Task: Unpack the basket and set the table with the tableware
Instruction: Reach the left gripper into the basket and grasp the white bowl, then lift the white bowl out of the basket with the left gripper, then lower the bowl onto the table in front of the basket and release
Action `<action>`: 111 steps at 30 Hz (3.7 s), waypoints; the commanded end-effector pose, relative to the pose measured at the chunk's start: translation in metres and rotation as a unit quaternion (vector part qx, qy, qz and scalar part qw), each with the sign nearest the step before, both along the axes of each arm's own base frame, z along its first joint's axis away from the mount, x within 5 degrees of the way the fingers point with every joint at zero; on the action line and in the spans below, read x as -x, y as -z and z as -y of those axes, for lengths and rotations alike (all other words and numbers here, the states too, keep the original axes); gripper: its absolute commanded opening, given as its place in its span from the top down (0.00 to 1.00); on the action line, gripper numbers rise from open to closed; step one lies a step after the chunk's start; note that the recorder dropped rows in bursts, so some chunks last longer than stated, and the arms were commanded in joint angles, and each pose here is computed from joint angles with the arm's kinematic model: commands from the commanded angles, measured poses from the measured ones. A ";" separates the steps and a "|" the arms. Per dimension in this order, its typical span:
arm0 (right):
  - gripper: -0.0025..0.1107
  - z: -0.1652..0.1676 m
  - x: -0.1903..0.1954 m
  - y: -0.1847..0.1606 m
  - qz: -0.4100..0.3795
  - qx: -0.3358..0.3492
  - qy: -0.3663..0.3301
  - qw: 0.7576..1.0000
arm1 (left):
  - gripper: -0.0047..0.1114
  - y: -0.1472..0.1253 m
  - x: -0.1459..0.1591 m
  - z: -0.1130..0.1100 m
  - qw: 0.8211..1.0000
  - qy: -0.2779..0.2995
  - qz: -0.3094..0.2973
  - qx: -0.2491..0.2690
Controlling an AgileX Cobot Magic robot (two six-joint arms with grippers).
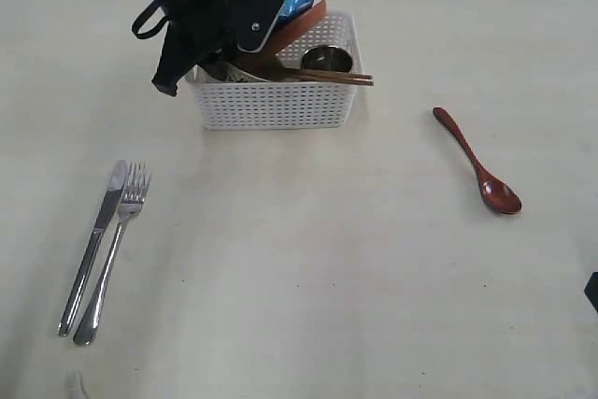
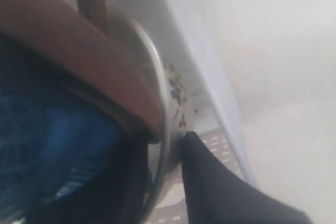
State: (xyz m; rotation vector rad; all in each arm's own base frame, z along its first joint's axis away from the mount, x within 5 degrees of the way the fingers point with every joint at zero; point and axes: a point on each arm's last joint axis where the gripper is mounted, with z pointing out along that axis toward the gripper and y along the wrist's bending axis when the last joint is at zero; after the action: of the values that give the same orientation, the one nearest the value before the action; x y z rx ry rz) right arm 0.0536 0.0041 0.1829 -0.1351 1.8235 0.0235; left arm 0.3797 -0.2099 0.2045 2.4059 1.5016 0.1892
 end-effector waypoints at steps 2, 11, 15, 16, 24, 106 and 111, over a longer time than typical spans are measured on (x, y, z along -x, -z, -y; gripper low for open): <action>0.98 0.000 0.000 0.000 0.002 -0.002 0.004 1.000 | 0.96 -0.029 0.005 -0.004 1.000 0.000 0.030 0.007; 0.98 0.000 0.000 0.000 0.002 -0.002 0.004 1.000 | 0.96 -0.037 0.005 -0.013 0.997 0.017 0.057 -0.041; 0.98 0.000 0.000 0.000 0.002 -0.002 0.004 1.000 | 0.96 -0.037 0.005 -0.015 0.997 0.018 0.055 -0.051; 0.98 0.000 0.000 0.000 0.002 -0.002 0.004 1.000 | 0.96 -0.037 0.004 -0.018 0.996 0.015 0.057 -0.069; 0.98 0.000 0.000 0.000 0.002 -0.002 0.004 1.000 | 0.96 -0.041 0.005 -0.039 0.984 -0.025 0.057 -0.167; 0.98 0.000 0.000 0.000 0.002 -0.002 0.004 1.000 | 0.96 -0.008 0.193 0.058 0.913 -0.377 -0.056 0.148; 0.98 0.000 0.000 0.000 0.002 -0.002 0.004 1.000 | 0.96 0.009 0.210 0.044 0.908 -0.372 -0.071 0.179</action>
State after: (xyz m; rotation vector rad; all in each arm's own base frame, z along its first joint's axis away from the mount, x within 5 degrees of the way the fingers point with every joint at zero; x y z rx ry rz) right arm 0.0536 0.0041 0.1829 -0.1351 1.8235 0.0235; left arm 0.1789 -0.2553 0.1961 1.5321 2.2869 -0.0361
